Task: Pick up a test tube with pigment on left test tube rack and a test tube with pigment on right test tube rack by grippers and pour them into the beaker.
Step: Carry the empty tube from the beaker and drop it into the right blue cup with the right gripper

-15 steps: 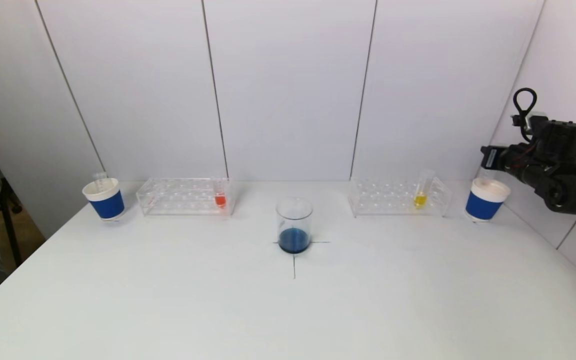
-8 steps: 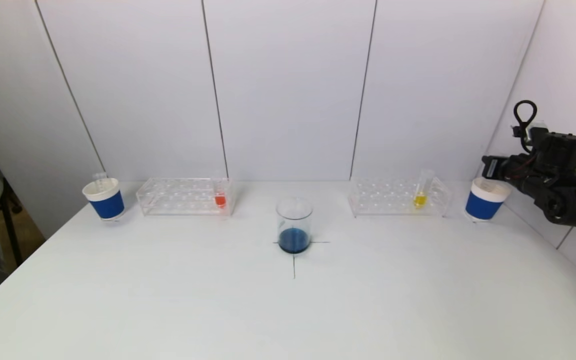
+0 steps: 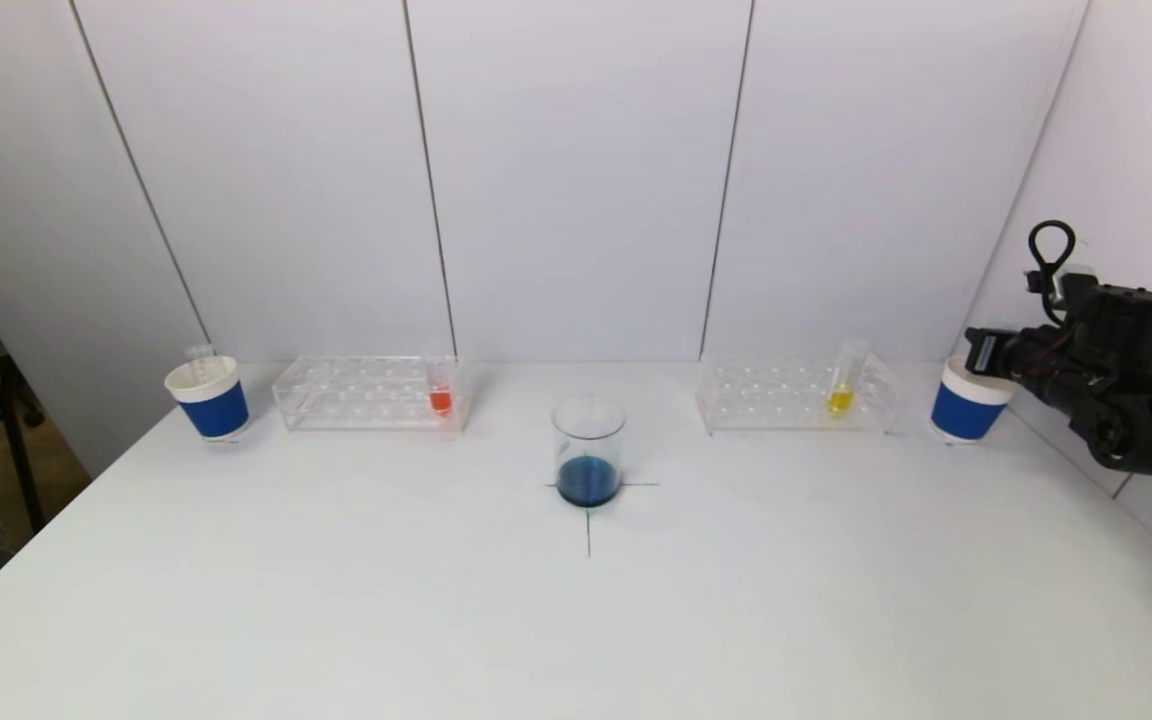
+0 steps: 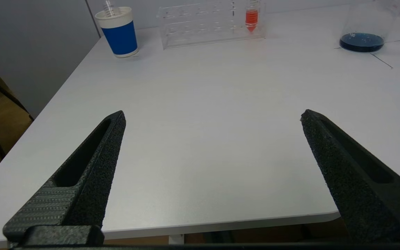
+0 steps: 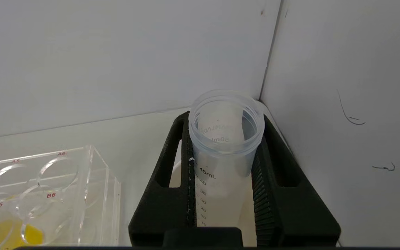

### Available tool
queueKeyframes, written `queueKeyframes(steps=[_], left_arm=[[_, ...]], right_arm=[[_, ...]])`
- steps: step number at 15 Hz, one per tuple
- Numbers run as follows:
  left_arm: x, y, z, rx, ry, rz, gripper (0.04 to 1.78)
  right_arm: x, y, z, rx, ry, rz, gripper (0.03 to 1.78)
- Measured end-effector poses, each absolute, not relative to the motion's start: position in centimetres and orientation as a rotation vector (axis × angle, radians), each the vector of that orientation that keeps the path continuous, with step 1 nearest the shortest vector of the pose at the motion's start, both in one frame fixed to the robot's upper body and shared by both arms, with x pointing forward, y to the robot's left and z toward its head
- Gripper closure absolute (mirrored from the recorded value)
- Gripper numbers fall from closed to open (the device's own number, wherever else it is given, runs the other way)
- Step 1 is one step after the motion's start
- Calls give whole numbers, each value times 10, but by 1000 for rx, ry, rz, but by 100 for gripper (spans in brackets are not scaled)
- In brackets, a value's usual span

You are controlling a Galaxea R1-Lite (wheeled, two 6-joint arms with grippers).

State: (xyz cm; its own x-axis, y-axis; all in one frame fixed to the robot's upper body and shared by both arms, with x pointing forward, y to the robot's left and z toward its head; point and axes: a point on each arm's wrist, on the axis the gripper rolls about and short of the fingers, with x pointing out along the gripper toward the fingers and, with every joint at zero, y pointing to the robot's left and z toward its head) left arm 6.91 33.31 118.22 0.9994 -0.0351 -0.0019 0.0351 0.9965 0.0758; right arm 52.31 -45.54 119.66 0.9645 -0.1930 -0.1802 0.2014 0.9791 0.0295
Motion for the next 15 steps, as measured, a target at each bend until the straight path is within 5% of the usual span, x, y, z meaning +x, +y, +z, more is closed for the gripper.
queueKeyframes(steps=[10, 12, 15], left_arm=[[69, 333, 1182, 76, 1, -35, 6], [69, 333, 1182, 76, 1, -35, 6], [69, 333, 1182, 76, 1, -35, 6]], right_arm=[[520, -455, 1192, 51, 184, -195, 124], [520, -455, 1193, 58, 167, -194, 109], [521, -455, 1193, 64, 147, -193, 65]])
